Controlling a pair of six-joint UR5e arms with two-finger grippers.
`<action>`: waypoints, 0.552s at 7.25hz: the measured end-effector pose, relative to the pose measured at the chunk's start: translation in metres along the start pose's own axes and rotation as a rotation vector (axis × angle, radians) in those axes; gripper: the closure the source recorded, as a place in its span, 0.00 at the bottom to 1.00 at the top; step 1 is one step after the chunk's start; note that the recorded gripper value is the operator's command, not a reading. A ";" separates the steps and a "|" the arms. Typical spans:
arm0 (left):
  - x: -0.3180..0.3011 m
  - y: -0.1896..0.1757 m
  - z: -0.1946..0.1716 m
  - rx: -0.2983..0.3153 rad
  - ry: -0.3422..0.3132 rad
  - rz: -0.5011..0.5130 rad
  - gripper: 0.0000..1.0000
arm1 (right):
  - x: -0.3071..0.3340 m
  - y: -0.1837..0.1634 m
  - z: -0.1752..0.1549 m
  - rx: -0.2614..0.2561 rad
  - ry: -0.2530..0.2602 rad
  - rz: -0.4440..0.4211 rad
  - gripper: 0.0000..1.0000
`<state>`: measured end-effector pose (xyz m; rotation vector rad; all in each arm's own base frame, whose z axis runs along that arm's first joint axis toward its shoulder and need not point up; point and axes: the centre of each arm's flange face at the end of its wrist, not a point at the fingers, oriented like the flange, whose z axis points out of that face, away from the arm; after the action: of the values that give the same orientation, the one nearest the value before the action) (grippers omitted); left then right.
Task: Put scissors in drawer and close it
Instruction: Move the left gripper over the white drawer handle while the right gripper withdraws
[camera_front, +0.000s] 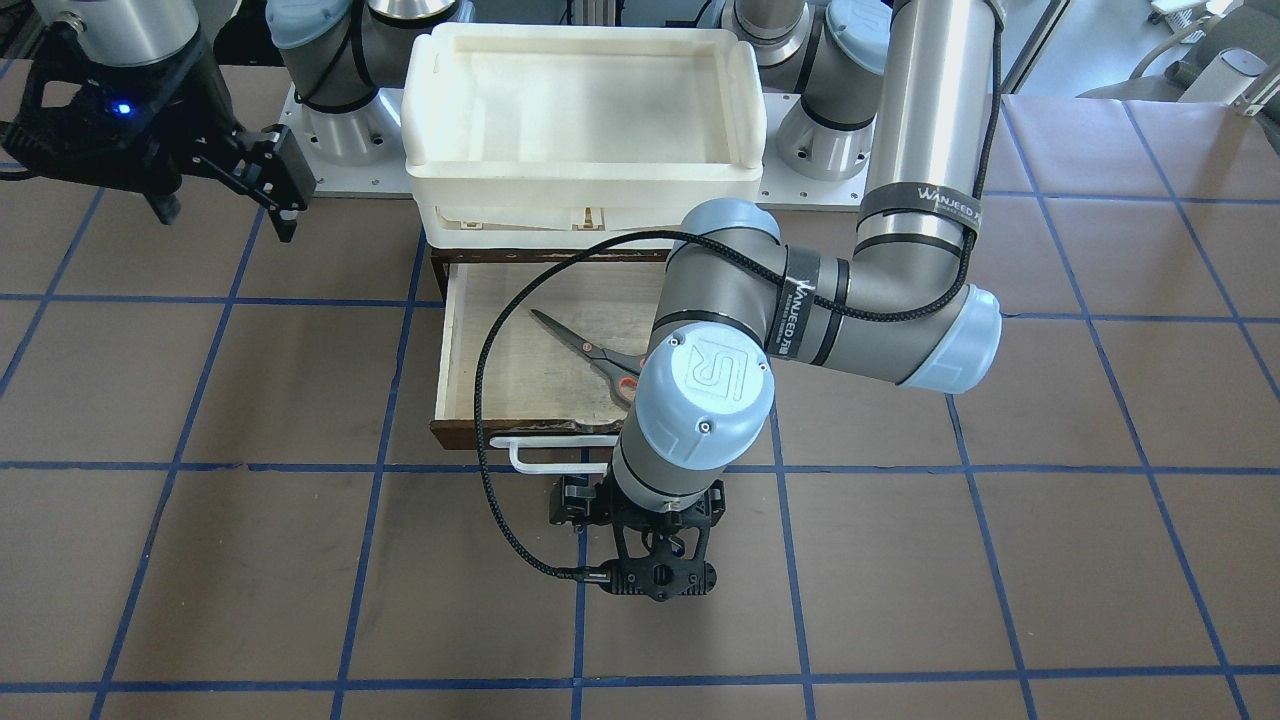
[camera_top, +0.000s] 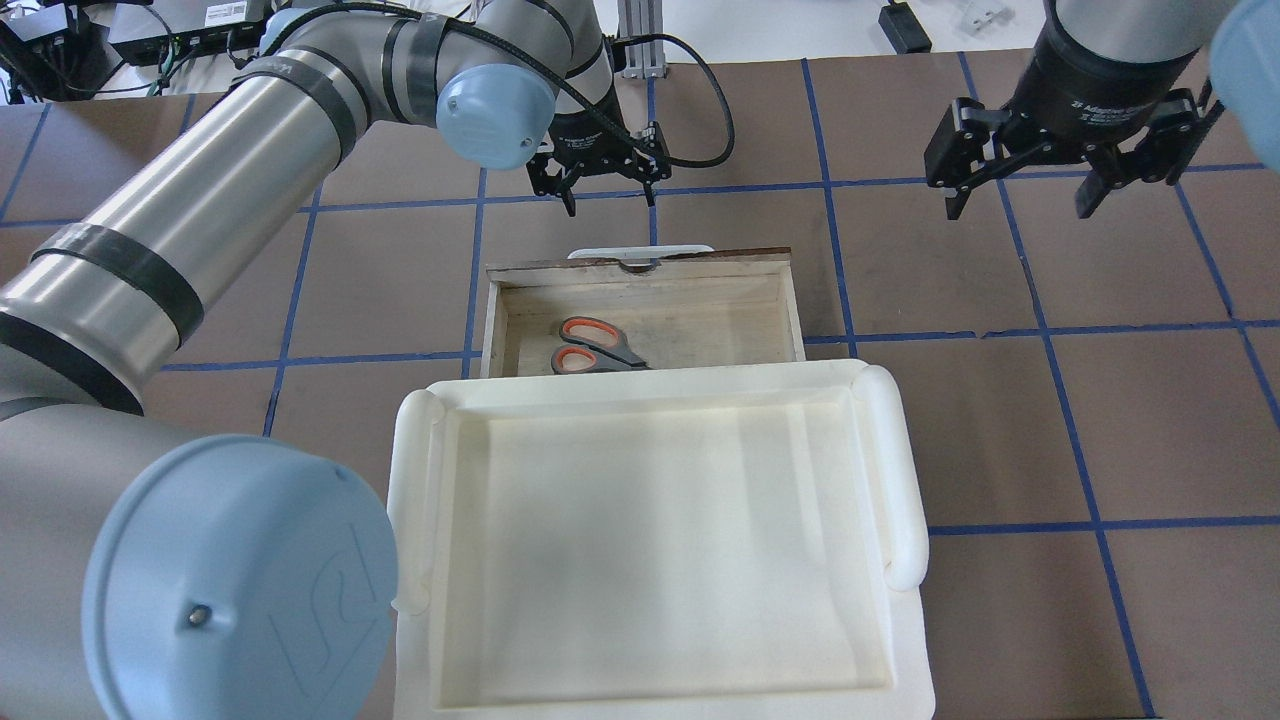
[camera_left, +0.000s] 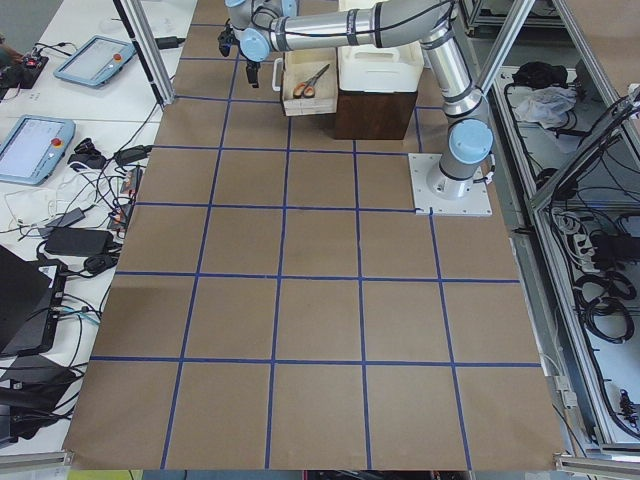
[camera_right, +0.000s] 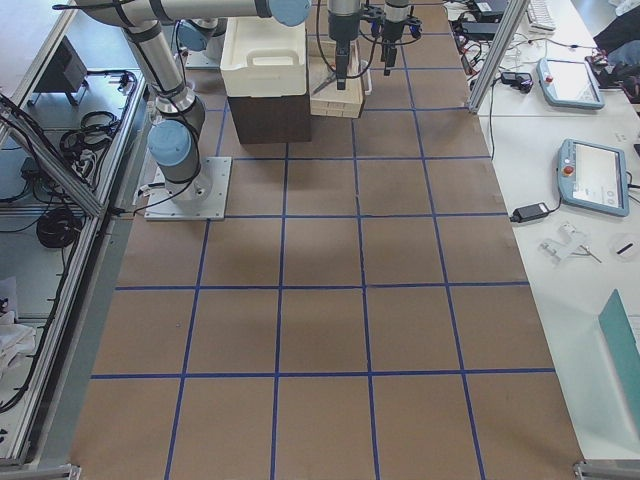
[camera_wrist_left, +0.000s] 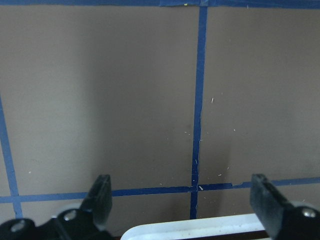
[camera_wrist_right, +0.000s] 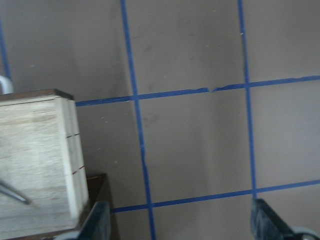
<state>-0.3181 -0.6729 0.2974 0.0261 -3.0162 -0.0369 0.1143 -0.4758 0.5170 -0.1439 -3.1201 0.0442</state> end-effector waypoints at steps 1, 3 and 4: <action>0.003 -0.002 0.009 -0.002 0.002 0.003 0.00 | -0.009 0.005 -0.003 -0.009 -0.088 -0.005 0.00; 0.007 0.001 0.023 -0.034 -0.008 0.007 0.00 | -0.010 0.013 -0.004 -0.012 -0.103 -0.013 0.00; 0.007 0.004 0.027 -0.059 -0.013 0.005 0.00 | -0.009 0.016 -0.003 -0.013 -0.096 -0.014 0.00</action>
<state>-0.3285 -0.6687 0.2716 0.0127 -3.0266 -0.1262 0.1247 -0.4605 0.5197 -0.1239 -3.2179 0.0312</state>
